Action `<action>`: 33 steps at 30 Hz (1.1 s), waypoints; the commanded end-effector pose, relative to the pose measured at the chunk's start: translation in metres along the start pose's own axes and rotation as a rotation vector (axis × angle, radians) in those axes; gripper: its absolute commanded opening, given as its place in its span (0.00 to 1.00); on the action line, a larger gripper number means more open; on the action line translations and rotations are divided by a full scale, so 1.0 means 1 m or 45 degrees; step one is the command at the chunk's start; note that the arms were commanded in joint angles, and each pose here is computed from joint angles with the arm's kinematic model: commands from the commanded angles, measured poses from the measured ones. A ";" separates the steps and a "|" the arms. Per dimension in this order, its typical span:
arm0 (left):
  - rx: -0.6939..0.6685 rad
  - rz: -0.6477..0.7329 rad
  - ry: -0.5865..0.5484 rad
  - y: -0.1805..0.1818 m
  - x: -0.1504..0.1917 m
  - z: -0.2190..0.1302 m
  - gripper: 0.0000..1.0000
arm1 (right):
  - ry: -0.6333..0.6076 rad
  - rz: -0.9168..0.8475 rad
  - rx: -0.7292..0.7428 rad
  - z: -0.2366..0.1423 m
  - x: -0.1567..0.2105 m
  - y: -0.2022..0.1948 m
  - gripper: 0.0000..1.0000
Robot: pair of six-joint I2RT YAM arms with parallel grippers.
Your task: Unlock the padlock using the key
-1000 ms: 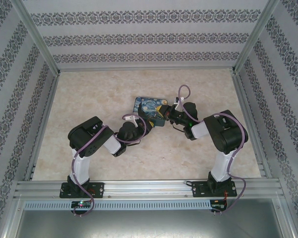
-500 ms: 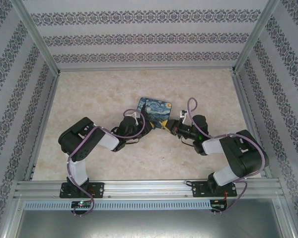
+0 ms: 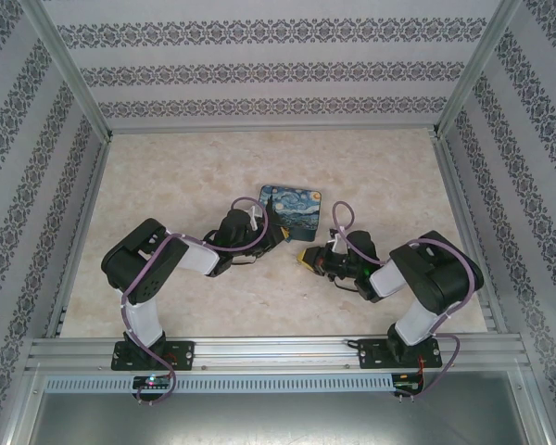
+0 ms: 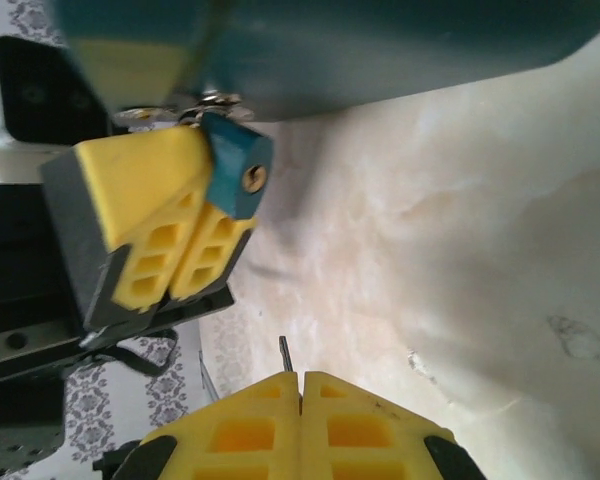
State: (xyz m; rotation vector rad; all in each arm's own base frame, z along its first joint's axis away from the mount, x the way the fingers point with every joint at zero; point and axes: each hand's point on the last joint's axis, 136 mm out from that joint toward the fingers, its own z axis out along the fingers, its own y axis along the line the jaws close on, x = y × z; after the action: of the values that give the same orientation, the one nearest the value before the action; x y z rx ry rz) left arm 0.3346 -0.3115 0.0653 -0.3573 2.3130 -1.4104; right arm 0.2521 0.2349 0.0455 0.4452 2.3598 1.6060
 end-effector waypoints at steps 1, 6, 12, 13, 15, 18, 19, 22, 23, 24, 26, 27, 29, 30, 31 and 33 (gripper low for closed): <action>0.109 0.015 0.002 -0.025 -0.008 -0.004 0.00 | -0.068 -0.031 -0.060 0.006 -0.012 0.013 0.00; 0.114 0.012 0.015 -0.023 -0.004 -0.005 0.00 | -0.105 -0.001 -0.036 0.007 -0.018 0.007 0.00; 0.112 0.015 0.022 -0.021 -0.002 -0.005 0.00 | -0.130 0.012 -0.041 0.008 -0.026 0.009 0.00; 0.116 0.016 0.023 -0.021 -0.002 -0.005 0.00 | -0.133 0.014 -0.042 0.008 -0.028 0.010 0.00; 0.114 0.015 0.025 -0.020 -0.001 -0.006 0.00 | -0.138 0.014 -0.044 0.008 -0.030 0.011 0.00; 0.113 0.016 0.031 -0.019 -0.001 -0.005 0.00 | -0.144 0.013 -0.045 0.008 -0.033 0.013 0.00; 0.113 0.016 0.031 -0.019 -0.001 -0.005 0.00 | -0.145 0.013 -0.047 0.008 -0.033 0.013 0.00; 0.115 0.017 0.037 -0.018 0.000 -0.005 0.00 | -0.151 0.018 -0.045 0.009 -0.035 0.013 0.00; 0.115 0.017 0.037 -0.018 0.000 -0.004 0.00 | -0.151 0.016 -0.045 0.009 -0.035 0.013 0.00; 0.119 0.019 0.037 -0.019 0.000 -0.004 0.00 | -0.155 0.018 -0.045 0.009 -0.036 0.013 0.00; 0.121 0.019 0.041 -0.019 0.001 -0.004 0.00 | -0.156 0.018 -0.046 0.009 -0.037 0.014 0.00; 0.120 0.017 0.043 -0.019 0.001 -0.004 0.00 | -0.159 0.017 -0.048 0.010 -0.038 0.015 0.00; 0.122 0.017 0.048 -0.019 0.002 -0.004 0.00 | -0.160 0.016 -0.052 0.010 -0.040 0.017 0.00; 0.122 0.017 0.049 -0.019 0.002 -0.004 0.00 | -0.161 0.016 -0.052 0.011 -0.040 0.017 0.00; 0.123 0.016 0.049 -0.018 0.002 -0.004 0.00 | -0.162 0.015 -0.053 0.011 -0.041 0.018 0.00; 0.123 0.015 0.052 -0.018 0.003 -0.004 0.00 | -0.165 0.015 -0.055 0.011 -0.042 0.019 0.00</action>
State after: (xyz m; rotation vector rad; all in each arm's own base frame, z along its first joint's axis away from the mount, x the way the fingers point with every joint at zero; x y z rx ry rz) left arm 0.3288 -0.3147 0.0681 -0.3285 2.3253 -1.4656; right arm 0.2846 0.2363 0.0542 0.5333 2.2697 1.5852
